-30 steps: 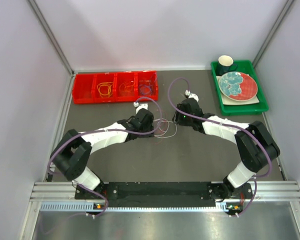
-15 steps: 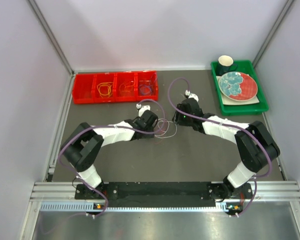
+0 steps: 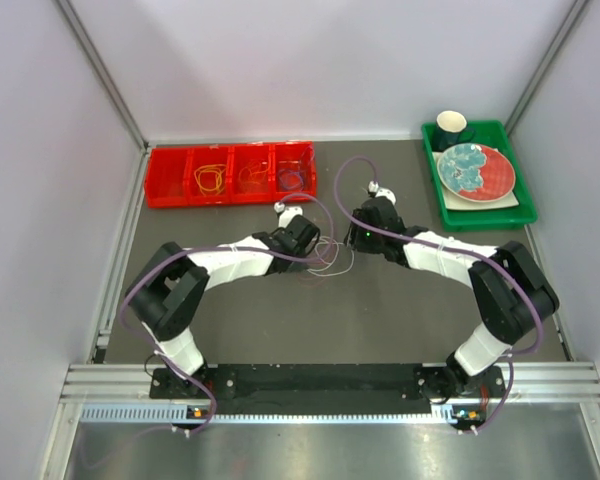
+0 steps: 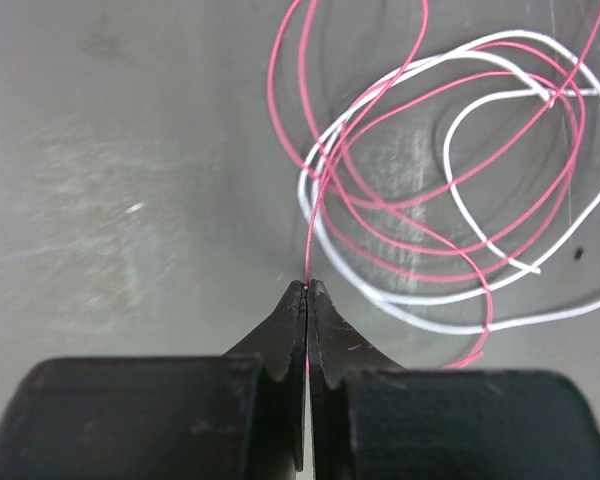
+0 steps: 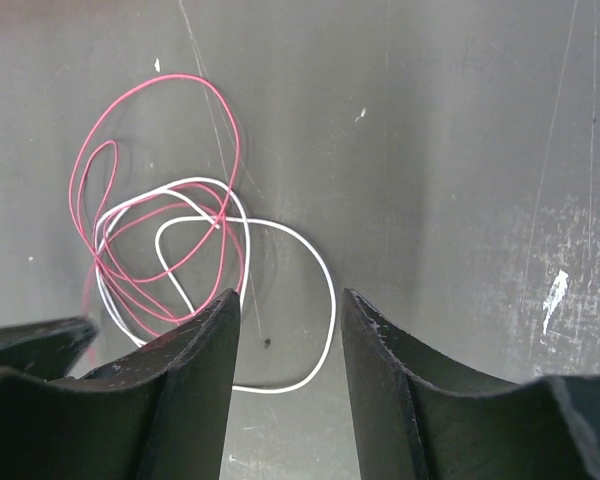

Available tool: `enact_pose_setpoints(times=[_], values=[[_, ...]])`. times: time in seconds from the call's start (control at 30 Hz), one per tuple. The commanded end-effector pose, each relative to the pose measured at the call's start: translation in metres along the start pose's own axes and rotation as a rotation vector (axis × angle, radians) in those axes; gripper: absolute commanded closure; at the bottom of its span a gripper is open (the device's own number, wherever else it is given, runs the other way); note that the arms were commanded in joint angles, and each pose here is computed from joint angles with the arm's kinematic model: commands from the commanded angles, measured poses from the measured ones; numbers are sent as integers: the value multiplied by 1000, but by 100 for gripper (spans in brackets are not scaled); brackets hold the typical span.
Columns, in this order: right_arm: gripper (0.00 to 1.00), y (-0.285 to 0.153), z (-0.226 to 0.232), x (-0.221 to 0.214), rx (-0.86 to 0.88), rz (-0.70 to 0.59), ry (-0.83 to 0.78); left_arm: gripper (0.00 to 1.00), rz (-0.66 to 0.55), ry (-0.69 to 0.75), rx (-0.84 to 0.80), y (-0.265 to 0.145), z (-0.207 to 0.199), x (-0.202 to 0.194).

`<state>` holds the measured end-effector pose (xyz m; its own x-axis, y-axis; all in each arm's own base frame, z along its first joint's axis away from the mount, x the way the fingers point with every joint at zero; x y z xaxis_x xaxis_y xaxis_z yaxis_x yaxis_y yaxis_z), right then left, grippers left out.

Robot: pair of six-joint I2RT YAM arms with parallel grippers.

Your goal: Untangle the cables

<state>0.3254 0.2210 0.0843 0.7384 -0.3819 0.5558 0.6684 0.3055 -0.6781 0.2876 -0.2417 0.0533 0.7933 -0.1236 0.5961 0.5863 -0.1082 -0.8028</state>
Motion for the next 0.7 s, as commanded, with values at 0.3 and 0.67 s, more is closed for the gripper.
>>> enact_pose_setpoints(times=[0.3, 0.67], values=[[55, -1, 20, 14, 36, -35, -14, 100, -357, -60, 231, -178, 88, 87], [55, -2, 21, 14, 39, -35, -19, 16, -292, -106, 181, -181, 113, 19]])
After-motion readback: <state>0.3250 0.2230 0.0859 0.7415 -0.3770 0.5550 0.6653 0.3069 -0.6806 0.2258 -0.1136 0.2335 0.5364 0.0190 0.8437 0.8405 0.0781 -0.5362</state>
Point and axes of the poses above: each gripper's point midway between its finger pads, its own y axis out along the fingers, its own z axis along the line the jaws close on, x = y × z, the point moved 3 cm from there along -y, back along the fingers, and after that the axes turned 11 degrees about y, right-handed, at the moved point
